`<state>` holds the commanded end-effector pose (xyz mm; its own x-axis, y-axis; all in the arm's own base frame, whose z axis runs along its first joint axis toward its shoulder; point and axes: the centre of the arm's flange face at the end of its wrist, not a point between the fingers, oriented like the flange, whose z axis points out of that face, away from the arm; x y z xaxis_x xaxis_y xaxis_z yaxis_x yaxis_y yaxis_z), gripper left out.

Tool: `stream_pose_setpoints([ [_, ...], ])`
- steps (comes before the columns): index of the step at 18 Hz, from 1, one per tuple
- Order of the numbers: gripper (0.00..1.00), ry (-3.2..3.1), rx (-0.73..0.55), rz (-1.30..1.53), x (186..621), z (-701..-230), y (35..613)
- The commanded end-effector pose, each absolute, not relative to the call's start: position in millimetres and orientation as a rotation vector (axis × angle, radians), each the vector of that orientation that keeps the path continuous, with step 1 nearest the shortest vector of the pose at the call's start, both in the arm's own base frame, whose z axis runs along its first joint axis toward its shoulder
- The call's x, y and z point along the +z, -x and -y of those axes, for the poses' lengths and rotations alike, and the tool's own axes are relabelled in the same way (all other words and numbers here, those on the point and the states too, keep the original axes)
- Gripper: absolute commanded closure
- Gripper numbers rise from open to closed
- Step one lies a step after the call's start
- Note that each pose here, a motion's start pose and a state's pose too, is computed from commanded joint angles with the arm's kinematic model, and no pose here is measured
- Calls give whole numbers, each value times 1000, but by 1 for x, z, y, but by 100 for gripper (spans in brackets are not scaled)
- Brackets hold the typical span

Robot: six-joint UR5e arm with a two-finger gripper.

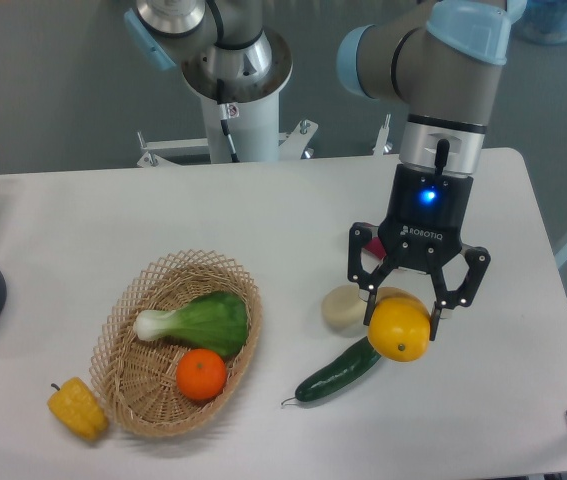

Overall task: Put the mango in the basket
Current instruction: 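Hold the yellow fruit in the gripper and lift it off the table, then carry the yellow fruit over the wicker basket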

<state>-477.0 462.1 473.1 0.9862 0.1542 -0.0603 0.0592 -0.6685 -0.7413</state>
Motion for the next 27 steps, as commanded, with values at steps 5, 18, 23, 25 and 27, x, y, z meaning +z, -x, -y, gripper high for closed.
stream_pose_setpoints([
  [5,64,2307,148,151,471,-463,477],
  [18,64,2325,126,150,456,-470,478],
  [23,64,2368,80,116,429,-503,462],
  [25,64,2402,80,107,416,-513,455],
  [27,64,2440,94,87,410,-526,439],
])
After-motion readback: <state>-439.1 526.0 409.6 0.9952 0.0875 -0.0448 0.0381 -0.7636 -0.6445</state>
